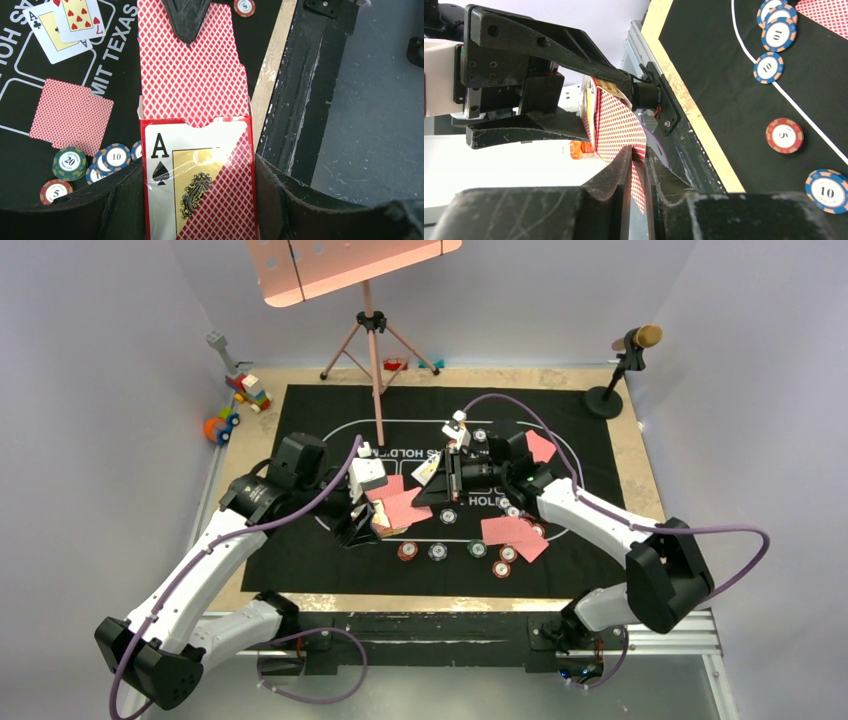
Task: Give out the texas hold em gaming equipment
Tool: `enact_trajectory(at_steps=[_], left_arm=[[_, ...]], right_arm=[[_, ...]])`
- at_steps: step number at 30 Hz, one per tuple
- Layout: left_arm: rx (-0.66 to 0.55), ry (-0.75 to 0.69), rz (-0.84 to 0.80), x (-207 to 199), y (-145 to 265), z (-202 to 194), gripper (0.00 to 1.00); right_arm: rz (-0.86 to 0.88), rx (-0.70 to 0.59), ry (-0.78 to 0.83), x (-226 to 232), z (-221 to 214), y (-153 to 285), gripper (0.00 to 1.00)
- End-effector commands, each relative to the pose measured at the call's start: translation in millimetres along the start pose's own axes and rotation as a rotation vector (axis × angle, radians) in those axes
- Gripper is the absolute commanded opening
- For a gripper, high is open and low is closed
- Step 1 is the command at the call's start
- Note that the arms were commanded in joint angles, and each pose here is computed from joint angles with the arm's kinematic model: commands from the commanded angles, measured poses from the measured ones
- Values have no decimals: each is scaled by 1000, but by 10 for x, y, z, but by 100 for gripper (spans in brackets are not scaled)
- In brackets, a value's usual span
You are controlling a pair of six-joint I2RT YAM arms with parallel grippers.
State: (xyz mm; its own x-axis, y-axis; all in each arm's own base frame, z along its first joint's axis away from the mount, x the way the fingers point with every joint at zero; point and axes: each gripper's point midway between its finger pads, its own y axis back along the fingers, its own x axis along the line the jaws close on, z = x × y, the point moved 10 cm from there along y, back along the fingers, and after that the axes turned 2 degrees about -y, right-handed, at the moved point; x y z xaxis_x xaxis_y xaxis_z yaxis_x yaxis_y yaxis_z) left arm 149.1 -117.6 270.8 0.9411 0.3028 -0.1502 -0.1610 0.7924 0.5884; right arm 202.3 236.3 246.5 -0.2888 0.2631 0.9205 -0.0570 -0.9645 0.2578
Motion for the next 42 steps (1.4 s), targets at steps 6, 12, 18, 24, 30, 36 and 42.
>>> enact_trajectory(at_steps=[6,12,18,24,30,36,42], left_arm=[[-94,-53,-8,-28,87,194,0],[-92,-53,-5,-37,92,178,0],[-87,-54,-2,-40,92,162,0],[-91,-53,-1,-40,93,171,0],[-90,-51,-4,-45,94,164,0],[-90,-47,-5,-51,91,153,0],[-92,-46,-6,-53,92,154,0]], right_arm=[[-63,-64,97,213,134,320,2],[-87,-117,136,346,267,519,0],[-318,-251,243,469,543,746,0],[-791,-360,306,244,817,702,0],[-1440,-342,448,9,906,330,0],[-1772,-344,587,-254,907,-15,0],[-2022,-218,703,-758,817,-435,0]])
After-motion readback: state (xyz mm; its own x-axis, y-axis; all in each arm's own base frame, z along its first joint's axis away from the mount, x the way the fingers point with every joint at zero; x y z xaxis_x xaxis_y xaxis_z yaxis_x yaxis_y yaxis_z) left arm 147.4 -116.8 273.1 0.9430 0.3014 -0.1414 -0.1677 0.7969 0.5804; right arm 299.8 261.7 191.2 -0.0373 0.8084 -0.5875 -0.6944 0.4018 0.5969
